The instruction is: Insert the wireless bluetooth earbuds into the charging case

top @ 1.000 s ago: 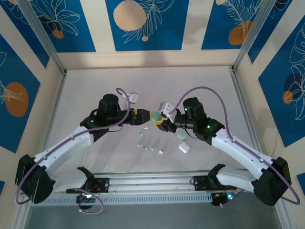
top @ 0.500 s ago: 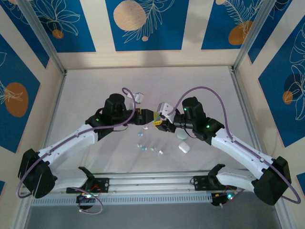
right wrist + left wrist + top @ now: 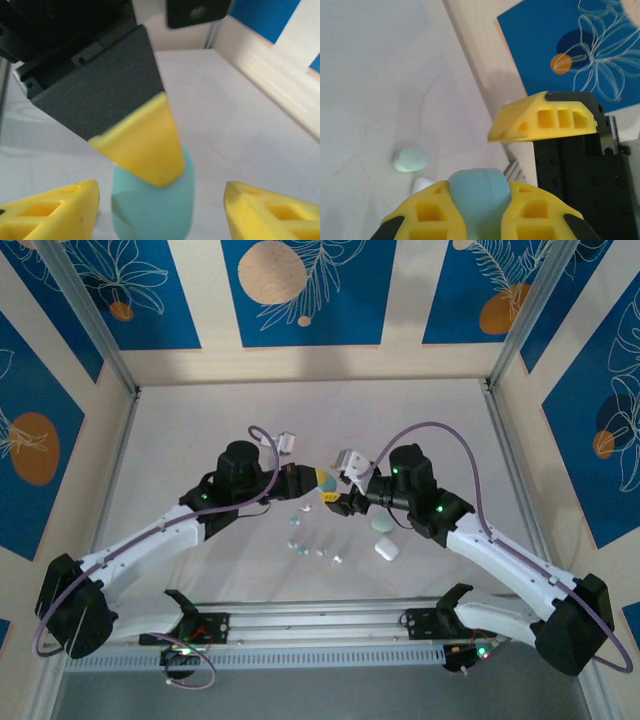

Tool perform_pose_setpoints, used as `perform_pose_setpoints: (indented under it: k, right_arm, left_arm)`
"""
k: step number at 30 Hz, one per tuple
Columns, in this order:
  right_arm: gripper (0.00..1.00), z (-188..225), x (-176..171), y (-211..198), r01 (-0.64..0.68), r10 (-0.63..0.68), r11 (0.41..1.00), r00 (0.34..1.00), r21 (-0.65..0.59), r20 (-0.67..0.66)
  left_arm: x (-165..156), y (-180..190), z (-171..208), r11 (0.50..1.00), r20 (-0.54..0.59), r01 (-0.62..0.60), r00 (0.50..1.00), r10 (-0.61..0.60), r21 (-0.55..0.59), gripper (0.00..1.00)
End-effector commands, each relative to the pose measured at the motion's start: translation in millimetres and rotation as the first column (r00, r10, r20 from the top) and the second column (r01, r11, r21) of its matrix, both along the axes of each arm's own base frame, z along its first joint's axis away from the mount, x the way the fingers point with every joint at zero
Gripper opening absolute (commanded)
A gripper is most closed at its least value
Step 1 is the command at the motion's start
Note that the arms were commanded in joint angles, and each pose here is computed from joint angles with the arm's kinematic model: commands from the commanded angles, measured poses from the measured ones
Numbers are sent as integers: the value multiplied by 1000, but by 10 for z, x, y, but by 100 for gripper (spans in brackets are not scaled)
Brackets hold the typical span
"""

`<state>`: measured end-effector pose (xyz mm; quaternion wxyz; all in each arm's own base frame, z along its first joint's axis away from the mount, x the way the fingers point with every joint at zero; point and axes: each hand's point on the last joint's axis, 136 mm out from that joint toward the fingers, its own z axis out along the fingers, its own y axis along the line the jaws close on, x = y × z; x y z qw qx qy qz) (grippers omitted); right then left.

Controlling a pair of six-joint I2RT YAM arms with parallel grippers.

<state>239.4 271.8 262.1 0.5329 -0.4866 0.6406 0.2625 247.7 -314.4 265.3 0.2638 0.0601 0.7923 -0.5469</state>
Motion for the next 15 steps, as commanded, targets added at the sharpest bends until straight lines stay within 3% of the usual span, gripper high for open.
perform_pose_setpoints:
  k: [1,5,15]
  right_arm:
    - [68,129,-10,-26,-51,45,998,988,35,150]
    - [67,184,45,-51,-66,62,996,995,61,72]
    - [66,278,-49,7,-193,186,973,980,127,68]
  left_arm:
    - [26,16,292,985,-39,-55,998,49,-162,0]
    - [4,3,422,970,-65,-53,997,39,-239,0]
    - [-19,-5,643,953,-55,-37,998,21,-300,0]
